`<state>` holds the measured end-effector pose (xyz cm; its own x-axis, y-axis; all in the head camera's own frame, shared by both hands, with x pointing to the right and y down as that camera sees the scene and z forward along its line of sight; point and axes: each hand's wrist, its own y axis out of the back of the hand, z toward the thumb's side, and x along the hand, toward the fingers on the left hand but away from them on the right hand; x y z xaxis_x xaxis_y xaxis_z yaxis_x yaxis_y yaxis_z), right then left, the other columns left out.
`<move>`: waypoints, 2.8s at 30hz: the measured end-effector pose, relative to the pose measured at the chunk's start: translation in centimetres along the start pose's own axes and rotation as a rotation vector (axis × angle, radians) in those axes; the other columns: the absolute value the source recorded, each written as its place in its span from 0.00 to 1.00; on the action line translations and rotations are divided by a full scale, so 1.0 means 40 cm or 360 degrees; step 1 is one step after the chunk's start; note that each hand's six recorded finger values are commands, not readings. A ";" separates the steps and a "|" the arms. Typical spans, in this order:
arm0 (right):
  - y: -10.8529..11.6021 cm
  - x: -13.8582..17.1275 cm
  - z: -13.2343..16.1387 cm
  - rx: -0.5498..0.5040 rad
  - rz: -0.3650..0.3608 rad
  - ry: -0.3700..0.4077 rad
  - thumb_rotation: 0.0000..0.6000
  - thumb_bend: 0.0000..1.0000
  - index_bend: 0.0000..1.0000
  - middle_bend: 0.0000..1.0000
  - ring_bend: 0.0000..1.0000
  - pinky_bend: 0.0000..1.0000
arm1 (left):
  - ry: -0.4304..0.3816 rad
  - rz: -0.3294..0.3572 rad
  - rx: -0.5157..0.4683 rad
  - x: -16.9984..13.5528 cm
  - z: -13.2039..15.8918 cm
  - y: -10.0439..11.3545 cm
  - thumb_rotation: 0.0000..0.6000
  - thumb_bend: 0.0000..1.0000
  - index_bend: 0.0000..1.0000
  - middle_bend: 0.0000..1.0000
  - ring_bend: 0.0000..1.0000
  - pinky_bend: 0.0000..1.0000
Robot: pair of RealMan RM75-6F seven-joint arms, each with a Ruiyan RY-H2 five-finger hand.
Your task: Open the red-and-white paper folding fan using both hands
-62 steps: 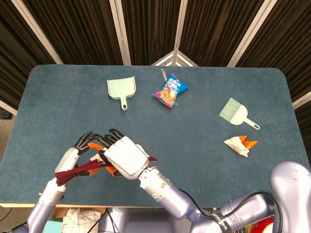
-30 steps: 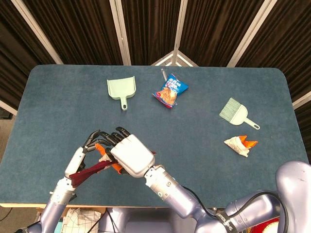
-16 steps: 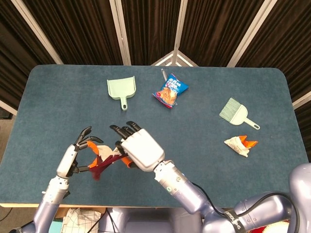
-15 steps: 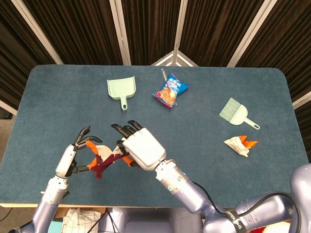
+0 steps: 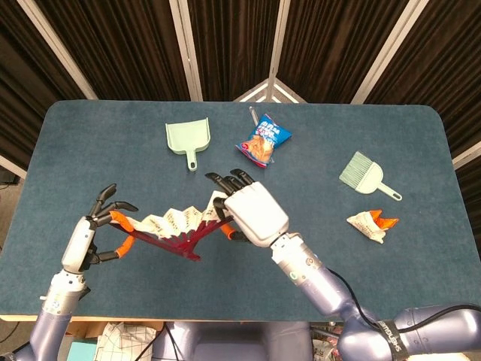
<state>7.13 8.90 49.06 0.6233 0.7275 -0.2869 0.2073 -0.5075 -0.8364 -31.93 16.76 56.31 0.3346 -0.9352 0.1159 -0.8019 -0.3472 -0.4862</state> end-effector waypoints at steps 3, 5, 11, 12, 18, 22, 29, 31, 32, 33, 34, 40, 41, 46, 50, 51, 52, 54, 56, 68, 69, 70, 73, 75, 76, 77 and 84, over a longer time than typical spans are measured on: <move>0.012 0.011 -0.025 -0.0015 -0.0019 -0.0011 1.00 0.49 0.73 0.15 0.25 0.17 | -0.0029 0.0019 0.0057 0.007 0.005 0.012 1.00 0.59 0.68 0.33 0.00 0.09; 0.017 0.019 -0.042 -0.0032 -0.0023 -0.0019 1.00 0.49 0.73 0.15 0.25 0.17 | -0.0044 0.0027 0.0107 0.013 0.005 0.017 1.00 0.59 0.68 0.33 0.00 0.09; 0.029 0.044 -0.082 -0.0089 -0.0036 -0.0017 1.00 0.49 0.73 0.15 0.25 0.17 | -0.0120 0.0029 0.0313 0.042 0.007 0.019 1.00 0.58 0.68 0.33 0.00 0.09; 0.030 0.048 -0.088 -0.0099 -0.0037 -0.0016 1.00 0.49 0.73 0.15 0.25 0.17 | -0.0143 0.0024 0.0350 0.048 0.010 0.016 1.00 0.58 0.68 0.33 0.00 0.09; 0.035 0.072 -0.148 -0.0038 -0.0043 -0.0032 1.00 0.49 0.73 0.15 0.25 0.17 | -0.0222 0.0034 0.0482 0.068 0.028 0.005 1.00 0.58 0.68 0.33 0.00 0.09; 0.034 0.086 -0.185 0.0006 -0.0045 -0.0059 1.00 0.49 0.73 0.15 0.25 0.17 | -0.0264 0.0073 0.0571 0.071 0.037 0.002 1.00 0.58 0.68 0.33 0.00 0.09; 0.033 0.107 -0.234 0.0103 -0.0050 -0.0098 1.00 0.50 0.73 0.15 0.25 0.17 | -0.0323 0.0146 0.0660 0.069 0.041 -0.002 1.00 0.58 0.68 0.33 0.00 0.09; 0.032 0.112 -0.245 0.0123 -0.0048 -0.0109 1.00 0.50 0.73 0.15 0.25 0.17 | -0.0335 0.0154 0.0694 0.067 0.038 -0.005 1.00 0.58 0.68 0.33 0.00 0.09; 0.031 0.115 -0.250 0.0133 -0.0047 -0.0114 1.00 0.50 0.73 0.15 0.25 0.17 | -0.0341 0.0159 0.0708 0.066 0.036 -0.005 1.00 0.58 0.68 0.33 0.00 0.09; 0.030 0.118 -0.256 0.0143 -0.0046 -0.0121 1.00 0.50 0.73 0.15 0.25 0.17 | -0.0348 0.0167 0.0727 0.065 0.035 -0.005 1.00 0.58 0.68 0.33 0.00 0.09; 0.029 0.121 -0.264 0.0156 -0.0045 -0.0131 1.00 0.50 0.73 0.15 0.25 0.17 | -0.0354 0.0173 0.0741 0.064 0.033 -0.006 1.00 0.58 0.68 0.33 0.00 0.09; 0.014 0.135 -0.305 0.0221 -0.0033 -0.0184 1.00 0.50 0.73 0.15 0.25 0.17 | -0.0404 0.0208 0.0812 0.056 0.028 -0.010 1.00 0.58 0.67 0.33 0.00 0.09; 0.010 0.137 -0.309 0.0218 -0.0030 -0.0189 1.00 0.50 0.73 0.15 0.25 0.17 | -0.0411 0.0210 0.0816 0.055 0.028 -0.012 1.00 0.58 0.67 0.33 0.00 0.09; -0.017 0.142 -0.324 0.0202 -0.0010 -0.0200 1.00 0.50 0.73 0.15 0.25 0.17 | -0.0440 0.0190 0.0825 0.050 0.028 -0.032 1.00 0.57 0.67 0.33 0.00 0.09; -0.043 0.145 -0.337 0.0184 0.0008 -0.0208 1.00 0.50 0.73 0.15 0.25 0.17 | -0.0461 0.0186 0.0855 0.047 0.027 -0.048 1.00 0.57 0.66 0.33 0.00 0.09; -0.049 0.146 -0.341 0.0184 0.0012 -0.0210 1.00 0.50 0.73 0.15 0.25 0.17 | -0.0470 0.0190 0.0869 0.046 0.027 -0.052 1.00 0.57 0.66 0.33 0.00 0.09; -0.057 0.147 -0.347 0.0189 0.0019 -0.0214 1.00 0.50 0.73 0.15 0.25 0.17 | -0.0478 0.0196 0.0880 0.046 0.028 -0.053 1.00 0.57 0.65 0.33 0.00 0.09; -0.069 0.149 -0.356 0.0197 0.0026 -0.0219 1.00 0.50 0.73 0.15 0.25 0.17 | -0.0497 0.0215 0.0902 0.046 0.031 -0.056 1.00 0.57 0.63 0.32 0.00 0.09; -0.084 0.151 -0.367 0.0190 0.0032 -0.0227 1.00 0.50 0.73 0.15 0.25 0.17 | -0.0511 0.0231 0.0915 0.046 0.034 -0.059 1.00 0.57 0.62 0.32 0.00 0.09; -0.168 0.196 -0.456 0.0217 0.0117 -0.0289 1.00 0.50 0.45 0.14 0.20 0.13 | -0.0532 0.0162 0.0990 0.049 0.027 -0.096 1.00 0.54 0.43 0.24 0.00 0.08; -0.176 0.200 -0.460 0.0228 0.0142 -0.0294 1.00 0.49 0.35 0.13 0.17 0.11 | -0.0530 0.0148 0.0989 0.049 0.027 -0.100 1.00 0.54 0.36 0.22 0.00 0.08; -0.183 0.205 -0.465 0.0248 0.0173 -0.0301 1.00 0.48 0.30 0.12 0.16 0.10 | -0.0531 0.0145 0.0988 0.048 0.027 -0.101 1.00 0.54 0.29 0.19 0.00 0.08; -0.193 0.216 -0.481 0.0341 0.0244 -0.0326 1.00 0.45 0.18 0.09 0.13 0.09 | -0.0535 0.0145 0.0990 0.048 0.030 -0.099 1.00 0.53 0.14 0.14 0.00 0.08; -0.198 0.223 -0.492 0.0421 0.0290 -0.0347 1.00 0.44 0.13 0.09 0.13 0.09 | -0.0543 0.0157 0.0982 0.047 0.035 -0.095 1.00 0.53 0.11 0.13 0.00 0.08; -0.200 0.229 -0.501 0.0478 0.0322 -0.0365 1.00 0.44 0.12 0.09 0.13 0.09 | -0.0546 0.0164 0.0978 0.047 0.038 -0.092 1.00 0.53 0.10 0.12 0.00 0.08; -0.202 0.233 -0.508 0.0519 0.0346 -0.0383 1.00 0.43 0.10 0.09 0.13 0.09 | -0.0548 0.0169 0.0974 0.047 0.041 -0.090 1.00 0.53 0.10 0.12 0.00 0.08; -0.209 0.276 -0.572 0.0702 0.0509 -0.0578 1.00 0.40 0.00 0.08 0.13 0.09 | -0.0539 0.0217 0.0988 0.043 0.058 -0.047 1.00 0.53 0.10 0.10 0.00 0.08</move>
<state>29.51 10.60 63.56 0.2929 0.7210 -0.6280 -0.3227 -0.5437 -0.7748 -28.69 15.96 55.40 0.4674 -0.8594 -0.2072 -0.4520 -0.0309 -0.8915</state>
